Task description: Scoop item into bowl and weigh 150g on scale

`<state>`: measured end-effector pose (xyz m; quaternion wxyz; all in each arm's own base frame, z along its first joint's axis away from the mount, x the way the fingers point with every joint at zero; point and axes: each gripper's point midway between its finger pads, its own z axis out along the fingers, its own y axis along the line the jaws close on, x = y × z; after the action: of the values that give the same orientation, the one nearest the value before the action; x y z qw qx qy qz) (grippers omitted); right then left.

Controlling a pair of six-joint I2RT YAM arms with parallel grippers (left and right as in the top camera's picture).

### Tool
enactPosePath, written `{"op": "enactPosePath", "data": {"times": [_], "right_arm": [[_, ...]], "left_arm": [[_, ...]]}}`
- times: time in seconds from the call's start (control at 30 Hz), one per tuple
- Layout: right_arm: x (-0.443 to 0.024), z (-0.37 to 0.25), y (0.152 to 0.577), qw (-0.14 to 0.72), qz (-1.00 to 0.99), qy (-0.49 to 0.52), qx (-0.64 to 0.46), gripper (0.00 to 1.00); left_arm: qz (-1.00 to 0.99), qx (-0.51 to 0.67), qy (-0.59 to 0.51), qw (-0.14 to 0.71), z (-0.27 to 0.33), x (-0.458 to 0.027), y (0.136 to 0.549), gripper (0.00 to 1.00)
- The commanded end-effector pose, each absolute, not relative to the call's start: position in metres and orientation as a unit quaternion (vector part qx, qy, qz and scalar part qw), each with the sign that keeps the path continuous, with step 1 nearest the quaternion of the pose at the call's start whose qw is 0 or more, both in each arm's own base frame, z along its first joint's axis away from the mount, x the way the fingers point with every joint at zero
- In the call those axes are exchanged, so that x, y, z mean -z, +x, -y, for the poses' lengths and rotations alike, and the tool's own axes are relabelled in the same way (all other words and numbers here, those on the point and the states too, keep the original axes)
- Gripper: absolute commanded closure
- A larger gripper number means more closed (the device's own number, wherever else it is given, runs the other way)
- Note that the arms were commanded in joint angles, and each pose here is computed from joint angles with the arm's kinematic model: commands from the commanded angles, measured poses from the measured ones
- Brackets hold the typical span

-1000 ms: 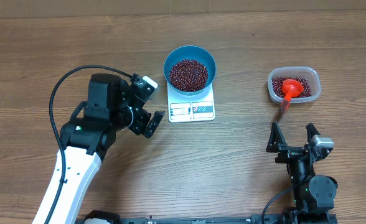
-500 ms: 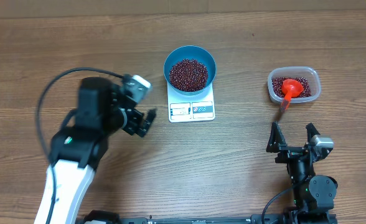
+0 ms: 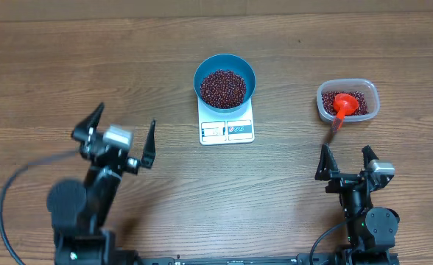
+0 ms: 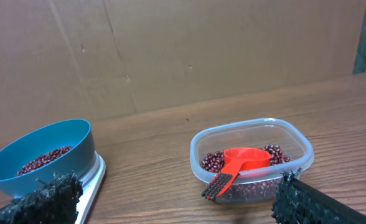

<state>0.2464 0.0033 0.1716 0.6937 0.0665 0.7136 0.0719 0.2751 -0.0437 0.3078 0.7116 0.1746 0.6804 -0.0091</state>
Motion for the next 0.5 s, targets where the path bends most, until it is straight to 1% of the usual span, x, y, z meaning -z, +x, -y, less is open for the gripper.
{"op": "enactPosePath", "data": {"times": [0.0,0.27,0.47], "right_arm": [[-0.170,-0.005,0.246,0.695,-0.712,0.064,-0.074,0.00],[-0.170,-0.005,0.246,0.695,-0.712,0.064,-0.074,0.00],[-0.170,-0.005,0.246,0.695,-0.712,0.064,-0.074,0.00]], "left_arm": [[-0.670,0.017,0.153,0.726,0.038,-0.286,0.265,0.00],[-0.643,-0.008,0.133,0.754,0.028,-0.253,0.245,0.00],[-0.648,-0.014,0.125,0.751,0.025,-0.218,0.243,0.00]]}}
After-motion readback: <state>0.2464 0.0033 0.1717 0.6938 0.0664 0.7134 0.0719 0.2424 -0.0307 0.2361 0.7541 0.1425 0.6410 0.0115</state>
